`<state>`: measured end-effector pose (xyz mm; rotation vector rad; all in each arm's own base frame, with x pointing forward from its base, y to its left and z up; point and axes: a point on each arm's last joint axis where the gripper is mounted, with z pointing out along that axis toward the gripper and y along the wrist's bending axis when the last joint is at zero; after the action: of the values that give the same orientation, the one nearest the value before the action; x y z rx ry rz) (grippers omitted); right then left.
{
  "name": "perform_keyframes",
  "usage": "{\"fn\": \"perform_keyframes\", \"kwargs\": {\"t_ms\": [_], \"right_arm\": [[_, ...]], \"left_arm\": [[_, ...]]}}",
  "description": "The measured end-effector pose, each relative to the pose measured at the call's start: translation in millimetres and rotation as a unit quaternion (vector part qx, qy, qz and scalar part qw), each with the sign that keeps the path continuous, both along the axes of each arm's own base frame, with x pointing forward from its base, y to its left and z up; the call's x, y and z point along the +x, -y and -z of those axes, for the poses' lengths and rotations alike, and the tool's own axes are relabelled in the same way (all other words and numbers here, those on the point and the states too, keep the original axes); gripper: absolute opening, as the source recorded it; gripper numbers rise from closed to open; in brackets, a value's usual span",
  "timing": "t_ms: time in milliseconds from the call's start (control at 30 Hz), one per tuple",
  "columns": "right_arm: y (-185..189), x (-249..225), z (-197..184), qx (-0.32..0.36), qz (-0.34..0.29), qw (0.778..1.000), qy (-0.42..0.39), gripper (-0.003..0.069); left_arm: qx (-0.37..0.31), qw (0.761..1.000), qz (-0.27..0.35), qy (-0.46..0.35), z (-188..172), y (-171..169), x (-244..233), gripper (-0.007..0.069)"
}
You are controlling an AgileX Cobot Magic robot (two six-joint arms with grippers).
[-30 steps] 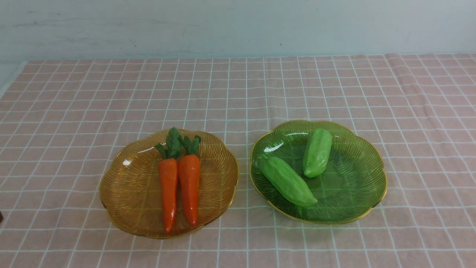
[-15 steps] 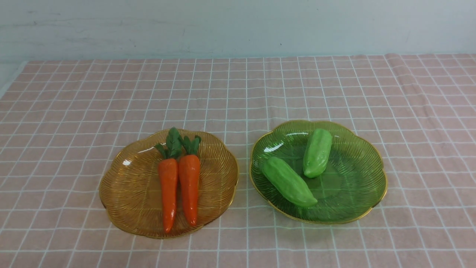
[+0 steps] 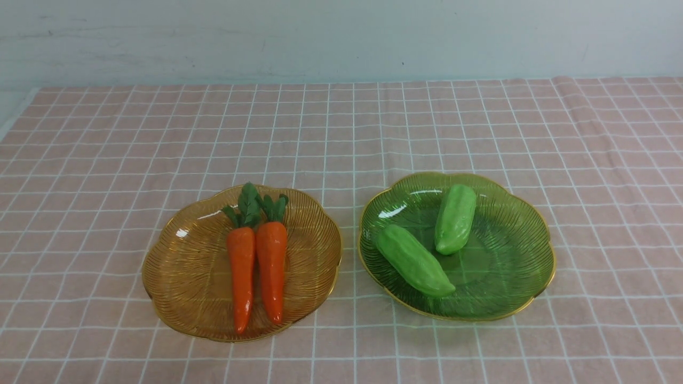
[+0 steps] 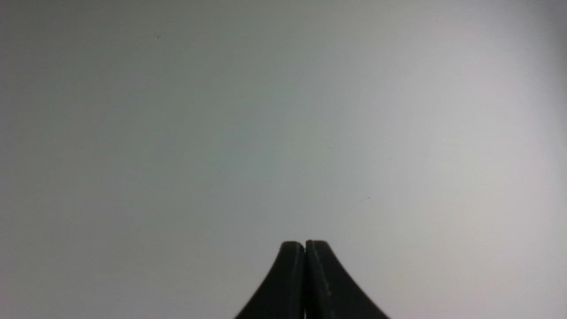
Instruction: Put different types of vegetables on the plate.
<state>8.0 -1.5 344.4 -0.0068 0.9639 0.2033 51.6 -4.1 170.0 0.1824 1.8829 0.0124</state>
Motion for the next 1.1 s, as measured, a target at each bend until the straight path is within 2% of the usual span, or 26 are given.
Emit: {"fn": "perform_keyframes", "kwargs": {"t_ms": [433, 567, 700, 867, 1100], "right_arm": [[0, 0, 0, 0.0, 0.0, 1.0, 0.0, -0.0015], [-1, 1, 2, -0.031, 0.016, 0.999, -0.007, -0.0015], [-4, 9, 20, -0.093, 0.048, 0.988, -0.11, -0.0015], [-5, 16, 48, -0.128, 0.066, 0.959, -0.244, -0.0015], [-4, 32, 92, -0.136, 0.076, 0.935, -0.319, -0.0015]], "left_arm": [[0.0, 1.0, 0.0, 0.0, 0, 0, 0, -0.0004], [0.0, 1.0, 0.0, 0.0, 0, 0, 0, -0.0004], [0.0, 1.0, 0.0, 0.0, 0, 0, 0, -0.0004], [0.0, 1.0, 0.0, 0.0, 0, 0, 0, -0.0004], [0.0, 1.0, 0.0, 0.0, 0, 0, 0, -0.0004]]}}
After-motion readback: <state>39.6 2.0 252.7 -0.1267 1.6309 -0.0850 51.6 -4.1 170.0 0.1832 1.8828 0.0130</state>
